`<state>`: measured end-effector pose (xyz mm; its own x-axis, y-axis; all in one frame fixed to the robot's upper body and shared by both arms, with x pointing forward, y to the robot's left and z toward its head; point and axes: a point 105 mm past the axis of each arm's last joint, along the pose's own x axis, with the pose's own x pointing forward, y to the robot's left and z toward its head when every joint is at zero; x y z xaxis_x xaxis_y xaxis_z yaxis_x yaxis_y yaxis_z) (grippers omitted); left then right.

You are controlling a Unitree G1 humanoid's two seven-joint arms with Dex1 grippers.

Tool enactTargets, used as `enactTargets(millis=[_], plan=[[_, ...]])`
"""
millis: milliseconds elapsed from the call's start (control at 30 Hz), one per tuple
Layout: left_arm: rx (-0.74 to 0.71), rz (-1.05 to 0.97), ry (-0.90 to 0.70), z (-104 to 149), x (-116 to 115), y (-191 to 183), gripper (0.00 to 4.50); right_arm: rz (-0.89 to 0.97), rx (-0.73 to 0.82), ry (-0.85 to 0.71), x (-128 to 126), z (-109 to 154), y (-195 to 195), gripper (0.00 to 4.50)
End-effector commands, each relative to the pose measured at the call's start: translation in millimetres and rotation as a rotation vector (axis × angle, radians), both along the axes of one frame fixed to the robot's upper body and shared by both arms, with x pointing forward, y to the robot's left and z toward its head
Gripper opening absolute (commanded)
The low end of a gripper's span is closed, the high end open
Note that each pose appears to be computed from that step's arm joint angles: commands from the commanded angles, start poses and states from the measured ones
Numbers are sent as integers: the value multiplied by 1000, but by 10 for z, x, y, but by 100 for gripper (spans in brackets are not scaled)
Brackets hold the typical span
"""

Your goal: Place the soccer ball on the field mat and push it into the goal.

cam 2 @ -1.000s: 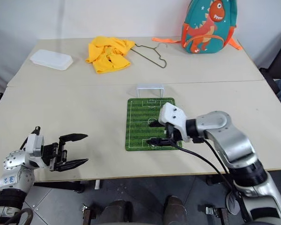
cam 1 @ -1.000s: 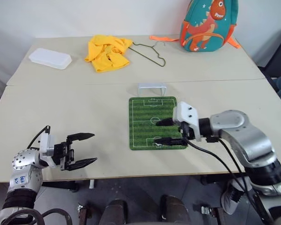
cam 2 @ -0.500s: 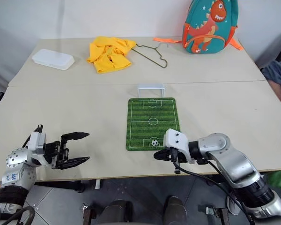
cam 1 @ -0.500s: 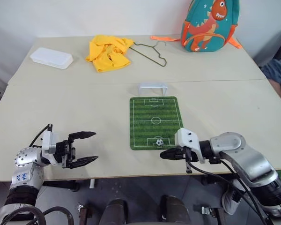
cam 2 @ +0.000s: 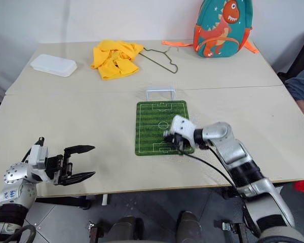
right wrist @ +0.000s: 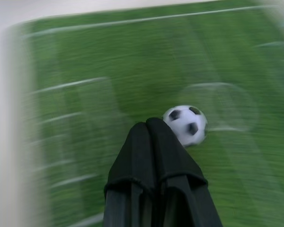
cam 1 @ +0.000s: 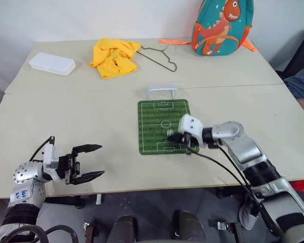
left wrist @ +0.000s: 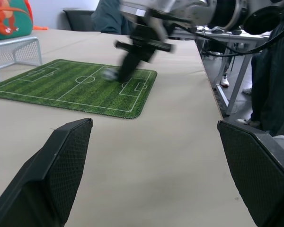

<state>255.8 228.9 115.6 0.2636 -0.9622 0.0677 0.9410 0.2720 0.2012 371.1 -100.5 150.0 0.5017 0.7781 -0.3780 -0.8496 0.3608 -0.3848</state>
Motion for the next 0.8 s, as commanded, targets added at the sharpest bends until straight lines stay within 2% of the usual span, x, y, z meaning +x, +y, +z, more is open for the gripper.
enactTargets(millis=[33, 300, 600, 733, 800], plan=[[16, -93, -35, 51, -135, 17, 450, 55, 115, -61, -146, 355, 64, 1], [9, -105, -15, 14, -112, -38, 450, 85, 150, -22, -399, 380, -4, 1], [41, -57, 124, -86, 9, -49, 450, 15, 96, 17, -411, 294, -316, 1], [26, 114, 224, -126, 237, -3, 450, -87, 59, 55, -400, 158, -690, 1], [34, 181, 203, -120, 324, 21, 450, -130, 61, 73, -423, 104, -865, 1]])
